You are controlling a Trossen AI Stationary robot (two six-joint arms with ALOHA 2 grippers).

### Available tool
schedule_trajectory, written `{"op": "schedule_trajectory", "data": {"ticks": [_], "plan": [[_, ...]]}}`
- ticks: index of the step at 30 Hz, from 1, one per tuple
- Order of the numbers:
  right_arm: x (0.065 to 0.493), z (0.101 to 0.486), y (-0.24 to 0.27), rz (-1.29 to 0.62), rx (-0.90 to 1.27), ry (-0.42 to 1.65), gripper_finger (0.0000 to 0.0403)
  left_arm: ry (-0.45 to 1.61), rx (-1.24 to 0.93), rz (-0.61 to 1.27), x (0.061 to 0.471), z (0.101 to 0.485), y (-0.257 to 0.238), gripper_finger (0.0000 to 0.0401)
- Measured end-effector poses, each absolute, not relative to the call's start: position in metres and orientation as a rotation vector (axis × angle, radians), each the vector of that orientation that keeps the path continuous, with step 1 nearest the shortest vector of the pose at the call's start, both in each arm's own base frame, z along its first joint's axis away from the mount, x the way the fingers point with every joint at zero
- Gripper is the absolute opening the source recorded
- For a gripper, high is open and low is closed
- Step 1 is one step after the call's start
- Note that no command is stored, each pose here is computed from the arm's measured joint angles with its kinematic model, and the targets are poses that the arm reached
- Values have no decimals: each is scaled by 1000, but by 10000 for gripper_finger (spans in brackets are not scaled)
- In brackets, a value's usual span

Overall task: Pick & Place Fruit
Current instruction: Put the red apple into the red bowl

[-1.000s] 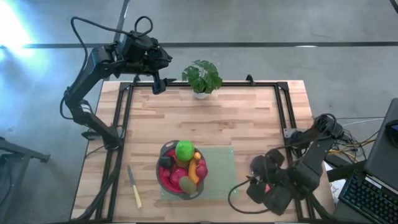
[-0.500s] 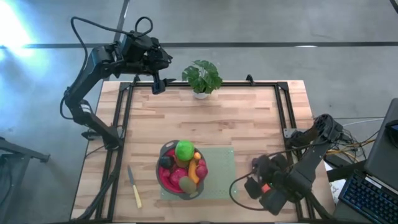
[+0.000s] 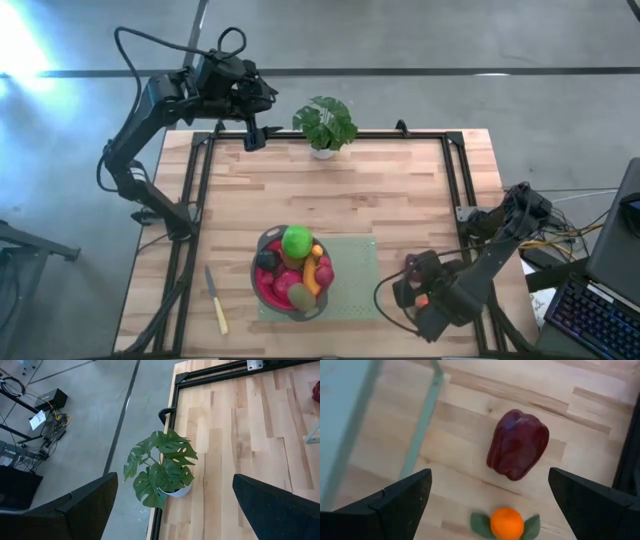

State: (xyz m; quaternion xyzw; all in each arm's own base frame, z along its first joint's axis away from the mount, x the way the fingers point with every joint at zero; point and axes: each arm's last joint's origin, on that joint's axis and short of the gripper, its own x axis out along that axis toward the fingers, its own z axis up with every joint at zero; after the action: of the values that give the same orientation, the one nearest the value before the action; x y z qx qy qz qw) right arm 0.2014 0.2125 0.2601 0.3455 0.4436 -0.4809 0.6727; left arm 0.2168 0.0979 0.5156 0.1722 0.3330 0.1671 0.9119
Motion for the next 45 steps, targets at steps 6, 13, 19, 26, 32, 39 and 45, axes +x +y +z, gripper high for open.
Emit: {"op": "schedule_trajectory", "data": {"ticks": [6,13,19,26,32,39,45], "plan": [[198,235,206,-1188,830,993,395,686,355,344,217,516,98,399],[196,206,203,-1221,902,967,395,686,352,345,217,516,98,399],[191,178,195,-1228,916,960,395,684,345,347,217,516,98,399],[186,152,184,-1241,927,954,395,681,327,353,217,515,98,399],[183,140,179,-1230,947,952,389,681,326,353,217,515,98,399],[183,139,179,-1227,950,953,324,681,325,354,217,515,98,399],[184,139,179,-1223,945,957,255,680,321,355,217,515,98,399]]}}
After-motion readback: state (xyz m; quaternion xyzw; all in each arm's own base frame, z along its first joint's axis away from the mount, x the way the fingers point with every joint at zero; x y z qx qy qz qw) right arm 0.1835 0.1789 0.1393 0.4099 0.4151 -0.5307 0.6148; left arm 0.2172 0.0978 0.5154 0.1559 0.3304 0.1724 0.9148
